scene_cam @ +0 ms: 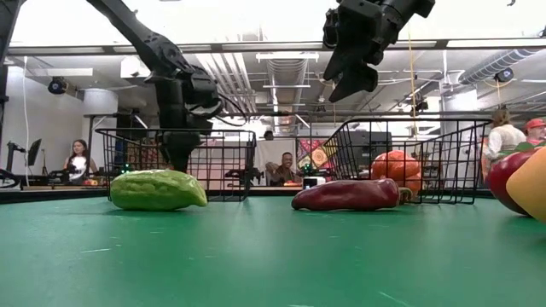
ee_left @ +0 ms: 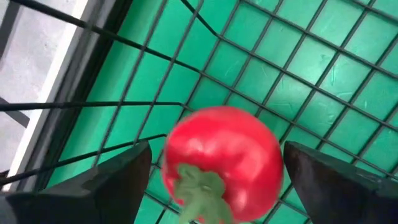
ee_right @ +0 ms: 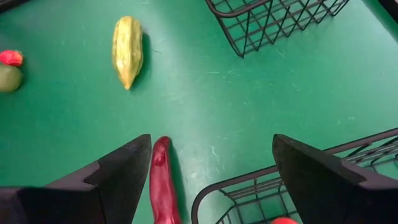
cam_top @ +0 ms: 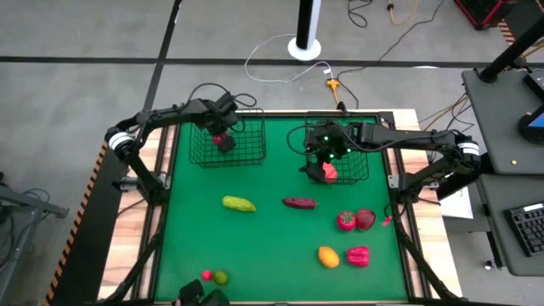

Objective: Sort produce into baskets
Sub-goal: Put the left red tomato into the left wire basket, then put the dark red chili pepper into the right wire basket

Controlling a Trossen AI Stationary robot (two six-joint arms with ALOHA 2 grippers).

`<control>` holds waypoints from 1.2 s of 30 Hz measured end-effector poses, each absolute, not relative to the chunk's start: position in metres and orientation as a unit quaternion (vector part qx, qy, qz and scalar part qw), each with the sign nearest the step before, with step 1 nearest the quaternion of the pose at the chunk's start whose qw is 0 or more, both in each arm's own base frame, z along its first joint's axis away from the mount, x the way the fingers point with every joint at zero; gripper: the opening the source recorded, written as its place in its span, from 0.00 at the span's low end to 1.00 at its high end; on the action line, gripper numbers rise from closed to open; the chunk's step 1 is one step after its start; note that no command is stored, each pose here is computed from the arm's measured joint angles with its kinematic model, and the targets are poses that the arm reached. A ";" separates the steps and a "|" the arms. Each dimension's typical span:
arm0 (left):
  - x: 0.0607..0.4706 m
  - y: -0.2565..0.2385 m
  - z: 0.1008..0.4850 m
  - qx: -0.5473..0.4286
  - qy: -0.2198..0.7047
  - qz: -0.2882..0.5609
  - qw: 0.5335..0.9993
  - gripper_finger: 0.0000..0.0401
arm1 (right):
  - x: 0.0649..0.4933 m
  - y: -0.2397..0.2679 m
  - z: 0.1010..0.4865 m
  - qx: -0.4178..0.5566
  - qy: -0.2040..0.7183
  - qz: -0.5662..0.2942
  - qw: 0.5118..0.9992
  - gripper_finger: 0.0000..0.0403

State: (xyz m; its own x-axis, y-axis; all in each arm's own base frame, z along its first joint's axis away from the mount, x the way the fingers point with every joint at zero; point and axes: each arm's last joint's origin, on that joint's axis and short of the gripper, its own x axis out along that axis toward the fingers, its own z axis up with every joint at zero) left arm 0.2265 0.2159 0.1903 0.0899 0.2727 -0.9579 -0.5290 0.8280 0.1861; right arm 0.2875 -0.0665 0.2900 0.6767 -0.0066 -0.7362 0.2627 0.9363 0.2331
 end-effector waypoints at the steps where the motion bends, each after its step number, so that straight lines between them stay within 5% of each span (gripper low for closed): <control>1: 0.226 0.216 0.192 -0.103 0.614 0.275 0.732 0.86 | 0.287 -0.067 0.290 0.165 0.394 -0.076 0.901 0.81; 27: 0.225 0.212 0.206 -0.105 0.585 0.294 0.748 0.86 | 0.288 -0.078 0.288 0.179 0.387 -0.095 0.899 0.81; 36: 0.212 0.199 0.248 -0.086 0.529 0.317 0.782 0.86 | 0.287 -0.081 0.290 0.185 0.386 -0.101 0.898 0.81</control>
